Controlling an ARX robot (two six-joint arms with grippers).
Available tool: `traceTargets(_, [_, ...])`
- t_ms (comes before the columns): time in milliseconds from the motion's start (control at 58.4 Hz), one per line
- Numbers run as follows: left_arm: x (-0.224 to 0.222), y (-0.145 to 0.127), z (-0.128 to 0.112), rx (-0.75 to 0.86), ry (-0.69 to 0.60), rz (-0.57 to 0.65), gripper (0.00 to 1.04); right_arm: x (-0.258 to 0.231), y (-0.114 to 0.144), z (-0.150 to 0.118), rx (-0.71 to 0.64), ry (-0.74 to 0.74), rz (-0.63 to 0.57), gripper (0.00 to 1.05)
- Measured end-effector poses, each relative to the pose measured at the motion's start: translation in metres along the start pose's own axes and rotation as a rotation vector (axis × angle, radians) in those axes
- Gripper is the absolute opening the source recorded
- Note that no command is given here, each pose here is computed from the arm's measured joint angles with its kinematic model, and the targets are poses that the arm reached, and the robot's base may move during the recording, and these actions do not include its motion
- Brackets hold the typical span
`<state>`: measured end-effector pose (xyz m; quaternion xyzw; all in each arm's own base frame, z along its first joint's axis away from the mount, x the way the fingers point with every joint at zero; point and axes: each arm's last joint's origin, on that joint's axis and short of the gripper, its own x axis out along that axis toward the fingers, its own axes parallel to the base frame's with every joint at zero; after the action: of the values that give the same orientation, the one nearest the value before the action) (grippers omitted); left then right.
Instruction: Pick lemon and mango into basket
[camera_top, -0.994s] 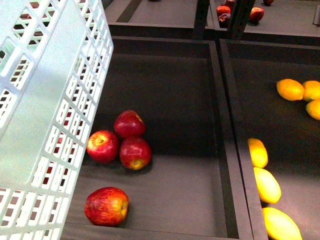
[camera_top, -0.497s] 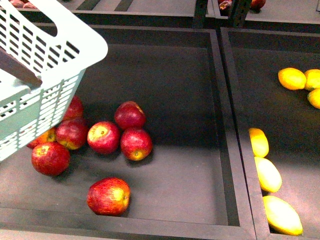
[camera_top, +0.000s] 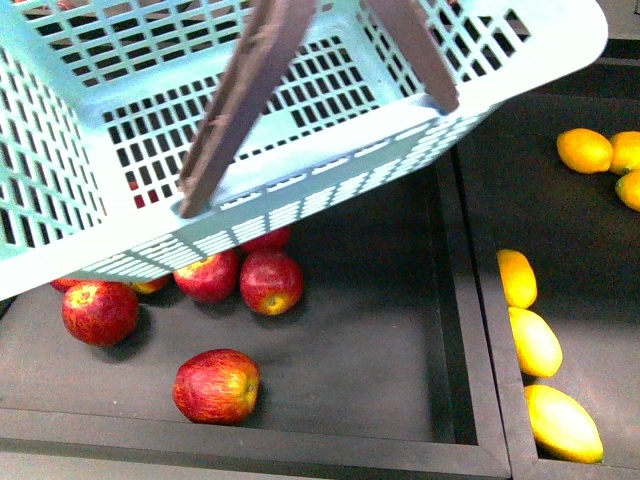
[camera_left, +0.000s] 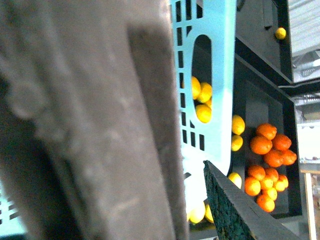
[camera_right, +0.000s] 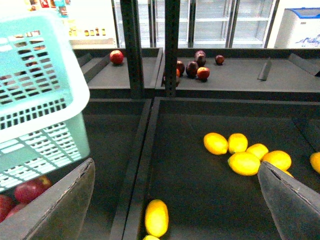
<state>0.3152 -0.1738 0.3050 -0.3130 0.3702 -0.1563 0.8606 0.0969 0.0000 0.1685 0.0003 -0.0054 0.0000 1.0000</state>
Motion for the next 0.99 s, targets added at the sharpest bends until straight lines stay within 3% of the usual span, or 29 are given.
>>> traceTargets(189, [0.022,-0.039,-0.009,0.044,0.051,-0.083,0.28,0.0,0.0,0.0,0.0,0.0,0.0,0.96])
traceTargets(377, [0.025,-0.059,-0.026,0.096,0.122,-0.149,0.28,0.0,0.0,0.0,0.0,0.0,0.0,0.96])
traceTargets(548, [0.024,-0.068,-0.038,0.119,0.173,-0.191,0.28,0.0,0.0,0.0,0.0,0.0,0.0,0.96])
traceTargets(857, [0.024,-0.066,-0.035,0.12,0.154,-0.175,0.28,0.0,0.0,0.0,0.0,0.0,0.0,0.96])
traceTargets(994, [0.024,-0.065,-0.034,0.121,0.143,-0.166,0.28,0.002,-0.005,-0.005,0.216,0.308,-0.199,0.96])
